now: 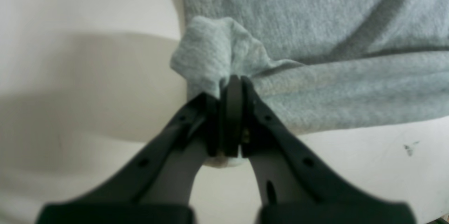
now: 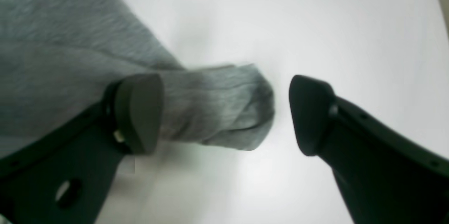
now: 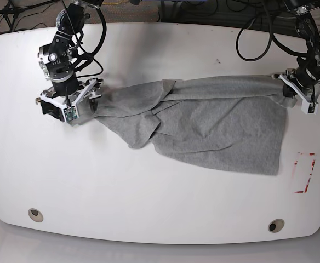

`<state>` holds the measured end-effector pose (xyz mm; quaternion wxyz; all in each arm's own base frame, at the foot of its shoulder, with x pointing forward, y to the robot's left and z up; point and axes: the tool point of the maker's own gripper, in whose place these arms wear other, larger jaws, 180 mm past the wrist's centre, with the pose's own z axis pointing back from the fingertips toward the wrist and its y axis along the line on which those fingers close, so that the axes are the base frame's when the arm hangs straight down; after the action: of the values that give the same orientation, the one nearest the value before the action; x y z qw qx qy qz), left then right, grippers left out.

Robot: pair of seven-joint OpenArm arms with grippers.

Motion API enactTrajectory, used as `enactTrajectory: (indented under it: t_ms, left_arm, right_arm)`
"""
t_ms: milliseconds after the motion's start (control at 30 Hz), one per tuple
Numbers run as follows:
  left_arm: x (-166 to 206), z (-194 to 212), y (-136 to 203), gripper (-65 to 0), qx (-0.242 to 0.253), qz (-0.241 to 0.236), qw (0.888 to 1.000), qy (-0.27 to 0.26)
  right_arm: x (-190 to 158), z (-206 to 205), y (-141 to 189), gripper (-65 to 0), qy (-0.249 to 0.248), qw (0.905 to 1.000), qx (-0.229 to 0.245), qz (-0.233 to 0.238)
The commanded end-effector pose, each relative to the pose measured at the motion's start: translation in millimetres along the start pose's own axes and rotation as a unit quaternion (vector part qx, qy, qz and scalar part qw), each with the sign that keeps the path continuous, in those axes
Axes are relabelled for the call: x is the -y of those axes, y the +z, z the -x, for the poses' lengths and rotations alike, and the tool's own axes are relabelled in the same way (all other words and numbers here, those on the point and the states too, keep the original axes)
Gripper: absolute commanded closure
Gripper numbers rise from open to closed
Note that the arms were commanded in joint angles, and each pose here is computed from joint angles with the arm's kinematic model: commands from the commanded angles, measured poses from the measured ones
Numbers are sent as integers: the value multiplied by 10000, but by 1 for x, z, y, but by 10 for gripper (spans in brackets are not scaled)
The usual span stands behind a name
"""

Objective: Fold the T-shirt properly
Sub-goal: 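Move the right gripper inward along the shirt and regrasp the fabric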

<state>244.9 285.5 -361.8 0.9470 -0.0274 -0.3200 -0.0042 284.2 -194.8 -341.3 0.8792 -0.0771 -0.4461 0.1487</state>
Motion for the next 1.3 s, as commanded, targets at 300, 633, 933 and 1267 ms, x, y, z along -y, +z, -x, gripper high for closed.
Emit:
enactTrajectory:
  t_ms: [300,633,933,1267]
  left_arm:
    - [-4,-14,5,0,208,-57,9997,-75]
    - [-4,-14,5,0,208,-57,9997,-75]
    - [-4,-13,5,0,202,-57,9998,-71]
    - [-4,-13,5,0,202,-57,9998,-71]
  right_arm:
    - [-97,-33,13,-533,364,9907,452,-1230]
    - [-160,-47,23,-531,320,9757,518,-2106]
    - [-179,-61,23,-531,-202,9759,509,-2113]
    - [-167,-52,9,-531,-811,9825,250,-1661]
